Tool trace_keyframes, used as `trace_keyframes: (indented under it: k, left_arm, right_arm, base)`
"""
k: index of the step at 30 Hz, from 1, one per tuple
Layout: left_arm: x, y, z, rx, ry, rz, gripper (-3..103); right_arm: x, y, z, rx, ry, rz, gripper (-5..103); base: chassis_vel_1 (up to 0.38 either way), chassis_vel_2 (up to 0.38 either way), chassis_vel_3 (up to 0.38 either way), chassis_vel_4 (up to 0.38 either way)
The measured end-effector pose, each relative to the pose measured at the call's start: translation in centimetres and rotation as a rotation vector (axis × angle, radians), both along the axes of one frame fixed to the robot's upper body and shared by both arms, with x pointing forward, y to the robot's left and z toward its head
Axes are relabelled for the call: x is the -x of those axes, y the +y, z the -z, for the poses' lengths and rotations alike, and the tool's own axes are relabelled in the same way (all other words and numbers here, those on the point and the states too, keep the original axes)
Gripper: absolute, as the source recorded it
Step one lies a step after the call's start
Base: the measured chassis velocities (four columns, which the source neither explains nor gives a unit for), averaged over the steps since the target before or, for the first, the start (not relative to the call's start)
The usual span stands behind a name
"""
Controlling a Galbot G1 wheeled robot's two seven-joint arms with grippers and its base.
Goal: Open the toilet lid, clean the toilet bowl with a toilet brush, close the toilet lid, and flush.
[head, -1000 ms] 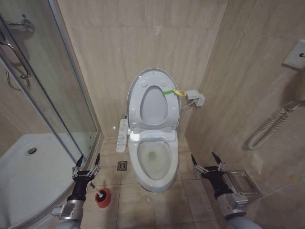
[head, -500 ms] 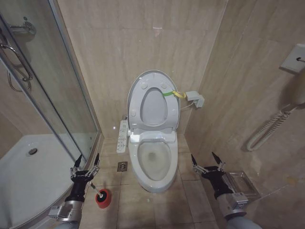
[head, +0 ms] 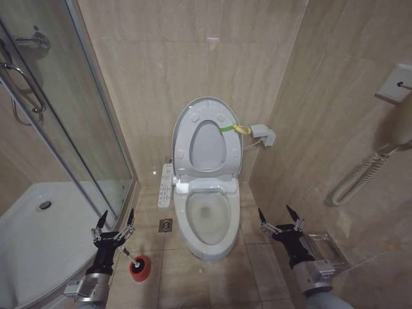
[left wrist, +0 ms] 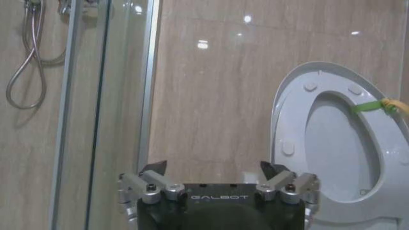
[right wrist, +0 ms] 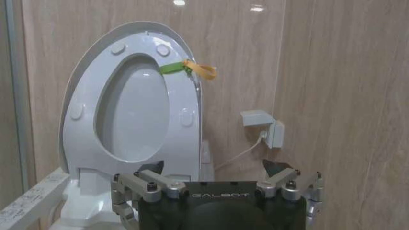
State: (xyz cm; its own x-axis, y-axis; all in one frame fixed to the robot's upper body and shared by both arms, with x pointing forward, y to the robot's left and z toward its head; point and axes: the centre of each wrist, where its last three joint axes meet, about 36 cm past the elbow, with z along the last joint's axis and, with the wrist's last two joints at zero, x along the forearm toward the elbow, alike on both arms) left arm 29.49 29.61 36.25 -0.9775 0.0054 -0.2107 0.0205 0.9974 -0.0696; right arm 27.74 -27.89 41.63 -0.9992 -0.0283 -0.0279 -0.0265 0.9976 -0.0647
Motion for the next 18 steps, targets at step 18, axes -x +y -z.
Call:
trace_keyframes:
  k: [18]
  left_arm:
    - [0.97, -0.27, -0.46, -0.047, 0.046, -0.037, 100]
  right_arm:
    - [0.00, 0.00, 0.00, 0.000, 0.000, 0.000, 100]
  base:
    - [0.000, 0.000, 0.000, 0.000]
